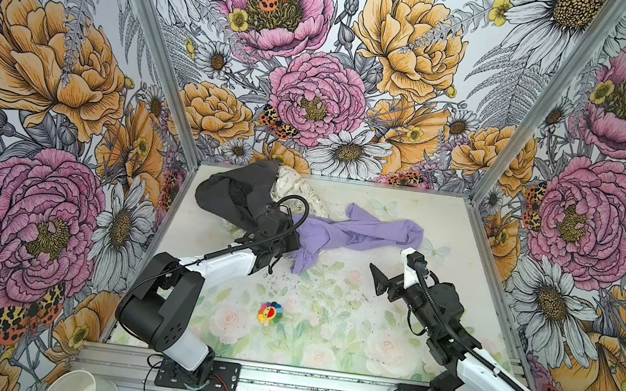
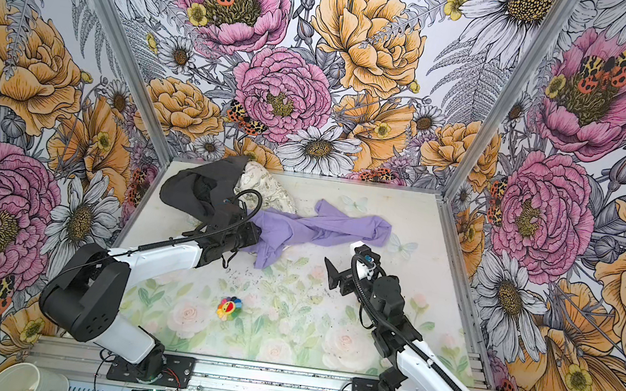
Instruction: Pick out a specific cloth from the pile
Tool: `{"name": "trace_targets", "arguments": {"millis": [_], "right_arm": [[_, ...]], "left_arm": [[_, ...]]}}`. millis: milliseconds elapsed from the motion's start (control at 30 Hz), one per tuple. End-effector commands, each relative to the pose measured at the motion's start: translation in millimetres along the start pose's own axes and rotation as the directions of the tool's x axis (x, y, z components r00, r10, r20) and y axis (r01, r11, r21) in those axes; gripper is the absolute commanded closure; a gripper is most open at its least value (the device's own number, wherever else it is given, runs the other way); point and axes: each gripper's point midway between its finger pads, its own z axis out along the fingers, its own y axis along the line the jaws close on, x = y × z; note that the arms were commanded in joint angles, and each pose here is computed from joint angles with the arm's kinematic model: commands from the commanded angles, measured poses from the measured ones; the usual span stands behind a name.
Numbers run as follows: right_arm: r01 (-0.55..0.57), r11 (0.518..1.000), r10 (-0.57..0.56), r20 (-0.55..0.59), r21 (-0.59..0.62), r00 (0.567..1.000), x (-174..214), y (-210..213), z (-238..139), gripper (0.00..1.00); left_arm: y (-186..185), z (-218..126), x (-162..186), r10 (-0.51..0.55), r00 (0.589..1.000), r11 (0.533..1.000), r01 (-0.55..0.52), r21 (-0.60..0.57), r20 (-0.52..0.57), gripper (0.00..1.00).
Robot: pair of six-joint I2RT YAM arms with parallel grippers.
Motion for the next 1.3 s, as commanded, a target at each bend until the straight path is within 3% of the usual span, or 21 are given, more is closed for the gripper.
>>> {"name": "trace_targets", "arguments": {"millis": [0, 67, 333, 533, 700, 833, 967, 1100, 1267], "right_arm": [[-0.008, 1.0, 0.01, 0.079, -0.027, 0.997, -27.9, 3.6, -1.9, 0.01], [-0.01, 1.0, 0.011, 0.08, -0.005, 0.997, -27.9, -0.1, -3.3, 0.01], [-0.025, 0.992, 0.013, 0.095, 0.12, 0.995, -30.7, -21.3, -11.7, 0.01], [-0.055, 0.956, 0.022, 0.116, 0.287, 0.993, -31.3, -50.3, -28.4, 0.0], [-0.081, 0.922, 0.027, 0.144, 0.379, 0.989, -33.2, -67.0, -42.8, 0.0], [-0.106, 0.886, 0.035, 0.162, 0.452, 0.986, -33.0, -80.2, -54.4, 0.01], [-0.126, 0.864, 0.038, 0.185, 0.487, 0.982, -33.3, -87.1, -63.4, 0.0], [-0.137, 0.854, 0.043, 0.194, 0.501, 0.98, -33.1, -90.2, -66.2, 0.01], [-0.142, 0.852, 0.048, 0.195, 0.504, 0.98, -32.1, -91.2, -66.4, 0.01]], "left_arm": [[-31.5, -2.8, -21.8, -0.001, 0.999, 0.997, -0.003, 0.082, 0.048, 0.89], [-42.3, -3.7, -31.0, -0.01, 0.998, 0.995, 0.003, 0.104, 0.063, 1.0], [-161.2, -17.8, -91.6, 0.067, 0.981, 0.951, -0.118, 0.287, 0.182, 1.0], [-294.7, -0.3, -111.6, 0.098, 0.978, 0.851, -0.179, 0.493, 0.187, 1.0], [-395.0, 5.0, -103.1, 0.124, 0.971, 0.747, -0.226, 0.625, 0.203, 1.0], [-409.5, 28.7, -86.7, 0.029, 0.993, 0.705, -0.105, 0.702, 0.119, 1.0], [-410.7, 51.6, -50.1, 0.056, 0.995, 0.699, -0.098, 0.708, 0.082, 1.0], [-407.3, 56.8, -30.6, 0.12, 0.992, 0.707, -0.117, 0.698, 0.044, 0.78], [-395.7, 43.1, -31.8, 0.187, 0.982, 0.716, -0.161, 0.679, 0.035, 0.42]]}}
